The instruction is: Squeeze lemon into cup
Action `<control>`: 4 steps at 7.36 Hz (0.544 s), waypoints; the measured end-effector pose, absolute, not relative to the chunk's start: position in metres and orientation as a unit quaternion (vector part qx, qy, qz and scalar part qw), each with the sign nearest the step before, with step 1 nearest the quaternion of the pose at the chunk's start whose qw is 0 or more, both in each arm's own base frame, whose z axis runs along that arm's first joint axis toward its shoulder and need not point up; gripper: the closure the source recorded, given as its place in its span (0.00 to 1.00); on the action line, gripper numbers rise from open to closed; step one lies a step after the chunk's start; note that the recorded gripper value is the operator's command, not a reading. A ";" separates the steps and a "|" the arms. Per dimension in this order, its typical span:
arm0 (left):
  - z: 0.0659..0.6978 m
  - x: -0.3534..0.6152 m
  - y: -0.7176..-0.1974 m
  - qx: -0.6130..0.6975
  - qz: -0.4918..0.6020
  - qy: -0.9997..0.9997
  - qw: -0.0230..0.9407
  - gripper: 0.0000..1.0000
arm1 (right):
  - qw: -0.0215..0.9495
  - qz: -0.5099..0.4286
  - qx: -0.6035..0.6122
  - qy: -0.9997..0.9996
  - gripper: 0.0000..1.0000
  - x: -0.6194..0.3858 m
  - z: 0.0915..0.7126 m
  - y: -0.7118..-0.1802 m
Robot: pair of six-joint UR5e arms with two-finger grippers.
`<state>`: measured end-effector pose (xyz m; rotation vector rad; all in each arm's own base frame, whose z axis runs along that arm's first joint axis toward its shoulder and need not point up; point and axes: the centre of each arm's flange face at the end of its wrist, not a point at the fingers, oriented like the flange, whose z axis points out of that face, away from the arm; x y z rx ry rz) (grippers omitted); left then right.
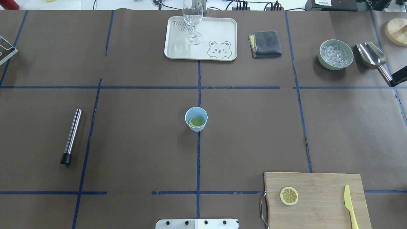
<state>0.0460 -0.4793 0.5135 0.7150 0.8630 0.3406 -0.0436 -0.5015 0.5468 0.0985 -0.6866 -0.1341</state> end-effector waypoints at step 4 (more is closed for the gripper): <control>0.526 0.168 -0.463 0.228 0.079 0.441 0.864 0.24 | 0.935 -0.069 0.039 -0.346 0.00 0.036 0.613 -0.442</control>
